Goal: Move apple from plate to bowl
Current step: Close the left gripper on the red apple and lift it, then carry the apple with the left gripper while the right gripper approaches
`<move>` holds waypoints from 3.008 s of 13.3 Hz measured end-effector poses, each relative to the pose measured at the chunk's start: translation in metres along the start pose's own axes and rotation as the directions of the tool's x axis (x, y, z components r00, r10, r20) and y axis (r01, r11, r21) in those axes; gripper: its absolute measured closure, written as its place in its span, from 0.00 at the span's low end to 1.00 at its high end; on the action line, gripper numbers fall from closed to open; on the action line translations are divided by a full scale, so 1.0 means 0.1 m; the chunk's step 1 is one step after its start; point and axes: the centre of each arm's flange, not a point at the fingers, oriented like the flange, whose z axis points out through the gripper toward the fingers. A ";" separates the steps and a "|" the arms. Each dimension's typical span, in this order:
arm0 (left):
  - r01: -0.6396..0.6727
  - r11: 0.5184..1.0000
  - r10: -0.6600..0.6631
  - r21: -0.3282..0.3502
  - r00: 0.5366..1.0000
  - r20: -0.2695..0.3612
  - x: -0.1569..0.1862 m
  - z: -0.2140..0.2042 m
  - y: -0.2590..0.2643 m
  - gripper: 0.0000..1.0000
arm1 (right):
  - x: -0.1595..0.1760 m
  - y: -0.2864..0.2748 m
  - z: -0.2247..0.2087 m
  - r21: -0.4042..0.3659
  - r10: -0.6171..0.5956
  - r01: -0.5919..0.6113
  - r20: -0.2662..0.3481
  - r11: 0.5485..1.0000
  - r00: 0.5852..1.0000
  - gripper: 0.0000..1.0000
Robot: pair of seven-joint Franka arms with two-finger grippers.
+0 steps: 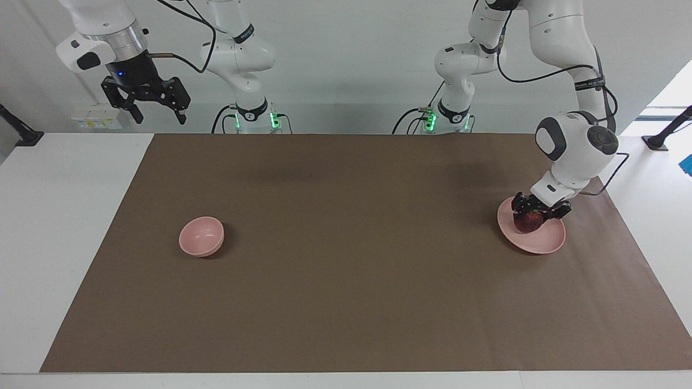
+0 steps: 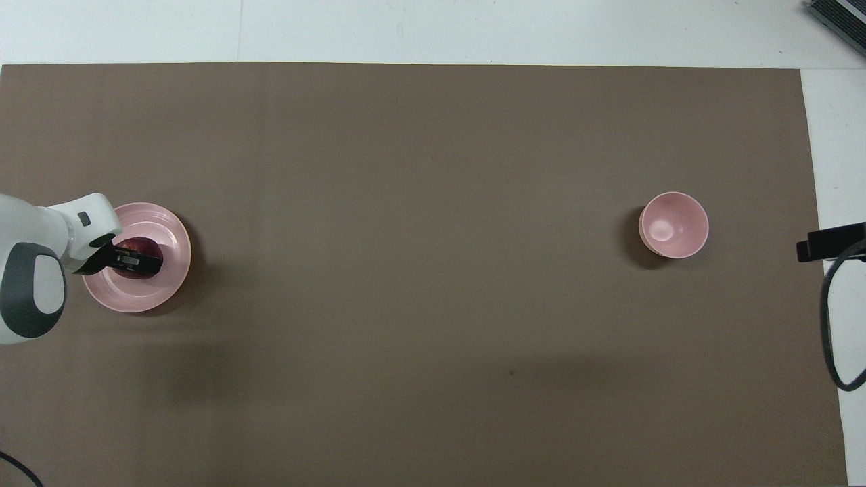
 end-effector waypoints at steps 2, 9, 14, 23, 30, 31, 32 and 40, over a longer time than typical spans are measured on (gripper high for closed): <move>0.006 1.000 -0.006 0.000 1.000 -0.002 0.02 -0.01 0.01 0.22 | 0.00 -0.01 0.00 0.000 -0.001 0.001 0.000 1.000 1.000 0.00; 0.000 1.000 0.000 0.002 1.000 -0.015 0.20 -0.18 0.31 0.22 | 0.00 -0.02 0.00 0.000 -0.006 0.006 0.004 1.000 1.000 0.00; -0.020 1.000 0.020 -0.005 1.000 0.003 0.28 -0.22 0.52 0.22 | 0.00 -0.22 0.10 0.120 -0.153 0.151 0.011 0.981 0.988 0.00; -0.035 0.999 0.039 -0.040 0.992 0.116 0.46 -0.53 0.89 0.22 | 0.18 -0.52 0.72 0.407 -0.251 0.263 -0.082 0.875 0.964 0.00; 0.228 0.972 -0.210 -0.050 0.949 0.234 0.70 -0.71 1.78 0.22 | 0.23 -0.46 1.15 0.616 -0.215 0.265 -0.155 0.741 0.964 0.00; 0.291 0.953 -0.263 -0.081 0.930 0.256 0.75 -0.76 1.90 0.22 | 0.23 -0.46 1.20 0.640 -0.208 0.263 -0.162 0.721 0.965 0.00; 0.342 0.932 -0.298 -0.120 0.912 0.283 0.80 -0.82 2.02 0.22 | 0.23 -0.46 1.25 0.662 -0.205 0.265 -0.170 0.701 0.964 0.00; 0.588 0.685 -0.335 -0.431 0.778 0.531 0.90 -0.97 2.94 0.22 | 0.27 -0.49 1.49 0.773 -0.170 0.278 -0.220 0.570 0.961 0.00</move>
